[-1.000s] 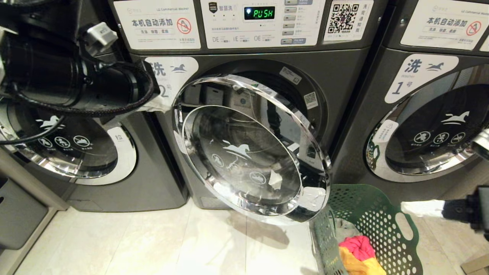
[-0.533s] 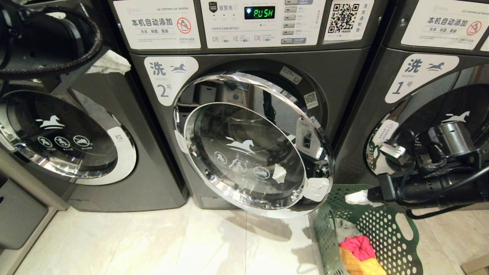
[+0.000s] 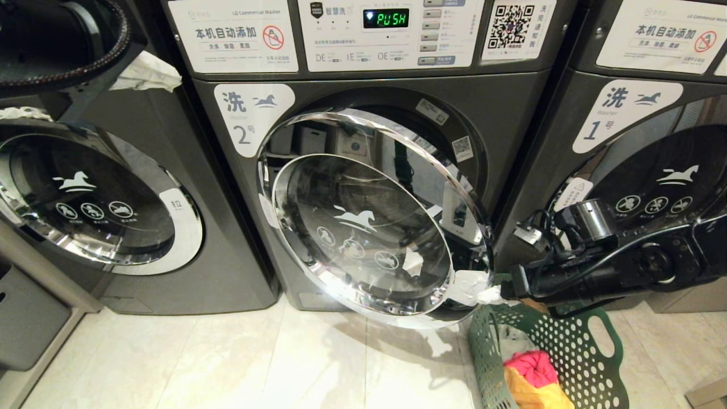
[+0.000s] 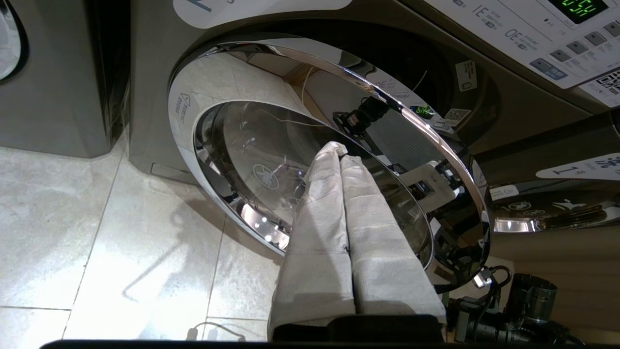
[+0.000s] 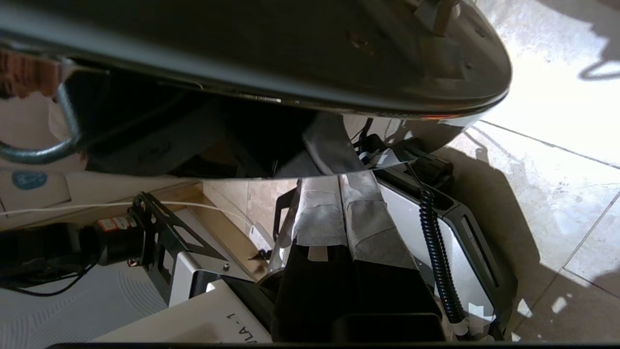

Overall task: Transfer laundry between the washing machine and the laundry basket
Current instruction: Press the washing machine door tightly with the right hand

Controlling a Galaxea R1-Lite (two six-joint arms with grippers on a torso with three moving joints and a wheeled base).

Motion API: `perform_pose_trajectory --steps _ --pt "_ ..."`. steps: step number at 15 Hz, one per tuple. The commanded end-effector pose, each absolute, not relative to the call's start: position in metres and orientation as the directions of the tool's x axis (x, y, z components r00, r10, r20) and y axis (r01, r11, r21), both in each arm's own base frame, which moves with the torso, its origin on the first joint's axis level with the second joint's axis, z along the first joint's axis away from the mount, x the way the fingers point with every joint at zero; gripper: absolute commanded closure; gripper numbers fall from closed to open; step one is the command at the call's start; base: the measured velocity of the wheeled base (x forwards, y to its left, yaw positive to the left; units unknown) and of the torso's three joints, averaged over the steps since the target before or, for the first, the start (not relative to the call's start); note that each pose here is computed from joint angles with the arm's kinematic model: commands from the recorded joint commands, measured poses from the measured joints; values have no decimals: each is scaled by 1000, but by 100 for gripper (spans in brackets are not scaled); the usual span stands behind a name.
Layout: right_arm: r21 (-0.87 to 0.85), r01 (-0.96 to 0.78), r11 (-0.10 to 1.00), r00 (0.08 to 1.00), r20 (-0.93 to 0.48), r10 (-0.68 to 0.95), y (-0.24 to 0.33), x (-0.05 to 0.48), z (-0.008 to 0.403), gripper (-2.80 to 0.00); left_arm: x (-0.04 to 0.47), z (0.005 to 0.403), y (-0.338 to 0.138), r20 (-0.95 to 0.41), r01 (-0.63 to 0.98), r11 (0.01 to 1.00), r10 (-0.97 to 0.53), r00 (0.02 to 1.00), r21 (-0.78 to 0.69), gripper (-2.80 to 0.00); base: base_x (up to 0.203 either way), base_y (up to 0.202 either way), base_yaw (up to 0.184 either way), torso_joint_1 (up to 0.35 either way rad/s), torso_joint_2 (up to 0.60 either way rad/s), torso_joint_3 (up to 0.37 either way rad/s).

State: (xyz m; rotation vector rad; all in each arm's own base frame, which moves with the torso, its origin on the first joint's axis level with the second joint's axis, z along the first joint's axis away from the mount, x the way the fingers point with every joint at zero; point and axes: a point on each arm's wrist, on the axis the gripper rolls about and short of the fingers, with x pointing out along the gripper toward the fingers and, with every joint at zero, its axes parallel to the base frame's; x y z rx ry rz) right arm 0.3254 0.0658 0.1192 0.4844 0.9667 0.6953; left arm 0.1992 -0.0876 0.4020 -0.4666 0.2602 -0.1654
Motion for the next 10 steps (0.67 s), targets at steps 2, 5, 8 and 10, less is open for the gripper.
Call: perform_pose_trajectory --steps 2,5,8,10 --pt "660 -322 679 359 -578 733 73 329 113 0 203 397 -89 -233 85 884 -212 949 -459 0 0 0 0 0 0 0" --pt "645 -354 678 395 -554 733 74 337 112 0 205 395 -90 -239 82 885 -211 948 -457 0 0 0 0 0 0 0" --pt "575 -392 718 504 -519 691 75 352 108 0 203 394 -89 -244 79 885 -210 947 -458 0 0 0 0 0 0 0" --pt "544 -391 742 549 -509 663 75 359 106 0 201 390 -88 -257 71 888 -208 944 -455 0 0 0 0 0 0 0"
